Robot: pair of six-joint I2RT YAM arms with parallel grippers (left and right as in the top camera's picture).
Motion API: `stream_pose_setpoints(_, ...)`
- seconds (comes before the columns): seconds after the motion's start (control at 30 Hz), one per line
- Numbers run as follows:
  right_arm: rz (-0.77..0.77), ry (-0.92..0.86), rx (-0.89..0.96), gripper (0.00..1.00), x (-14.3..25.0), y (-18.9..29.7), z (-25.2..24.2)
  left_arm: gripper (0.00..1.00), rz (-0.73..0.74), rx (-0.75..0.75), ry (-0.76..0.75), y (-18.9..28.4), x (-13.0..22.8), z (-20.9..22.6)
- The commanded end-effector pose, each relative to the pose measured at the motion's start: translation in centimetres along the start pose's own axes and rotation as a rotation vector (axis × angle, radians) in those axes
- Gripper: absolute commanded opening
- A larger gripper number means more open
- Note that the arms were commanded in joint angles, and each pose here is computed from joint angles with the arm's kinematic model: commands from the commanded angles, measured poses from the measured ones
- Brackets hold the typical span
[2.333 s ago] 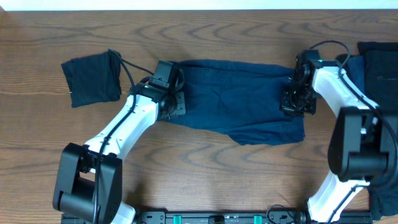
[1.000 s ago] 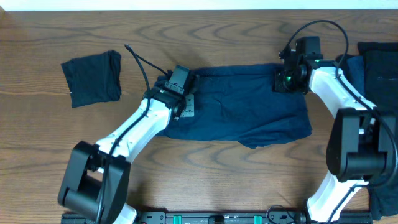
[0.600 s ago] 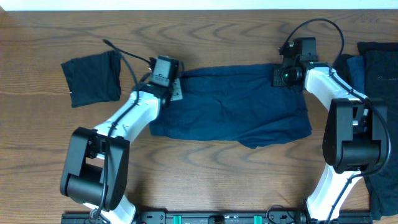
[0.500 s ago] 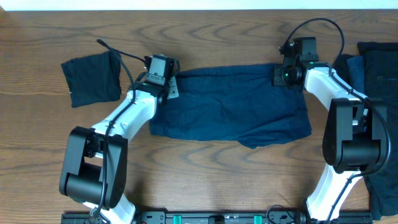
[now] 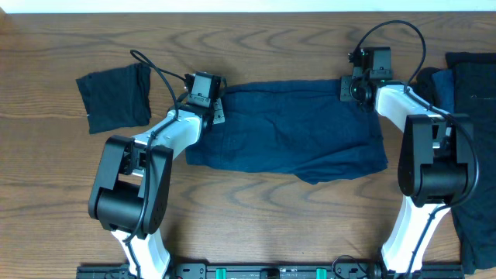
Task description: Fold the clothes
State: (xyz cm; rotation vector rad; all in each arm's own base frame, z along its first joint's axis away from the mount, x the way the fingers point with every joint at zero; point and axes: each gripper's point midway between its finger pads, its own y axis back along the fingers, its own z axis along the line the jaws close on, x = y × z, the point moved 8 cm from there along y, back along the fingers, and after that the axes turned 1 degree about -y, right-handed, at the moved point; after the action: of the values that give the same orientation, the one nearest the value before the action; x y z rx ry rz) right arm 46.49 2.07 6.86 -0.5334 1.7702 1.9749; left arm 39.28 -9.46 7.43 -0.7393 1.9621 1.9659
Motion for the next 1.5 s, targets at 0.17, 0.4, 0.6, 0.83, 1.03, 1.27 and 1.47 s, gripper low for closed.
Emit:
stream_pose_setpoints(0.17,-0.146,0.018,-0.027,0.13,-3.9,5.8,0.9,0.06,-0.158,0.056,-0.031,6.8,-4.3,-0.2)
stream_pose_setpoints(0.4,-0.100,0.036,-0.241,0.18,-3.5,15.7,4.0,0.27,-0.141,0.049,-0.034,14.8,-3.5,1.8)
stream_pose_setpoints(0.6,0.049,0.031,-0.429,0.23,-0.8,18.3,7.6,0.61,0.042,-0.001,-0.076,15.9,-0.3,3.3)
stream_pose_setpoints(0.83,0.291,0.076,-0.459,0.24,3.6,16.1,12.3,0.72,0.244,0.133,-0.075,14.2,1.4,4.1)
stream_pose_setpoints(1.03,0.488,0.112,-0.418,0.15,7.5,13.5,14.8,0.77,0.328,0.208,0.010,12.7,1.5,5.3)
stream_pose_setpoints(1.27,0.637,0.100,-0.355,0.09,10.8,9.2,15.5,0.77,0.360,0.240,-0.009,10.7,1.7,5.2)
stream_pose_setpoints(1.47,0.729,0.075,-0.342,0.06,12.7,6.9,15.4,0.78,0.394,0.231,-0.006,8.2,2.1,5.0)
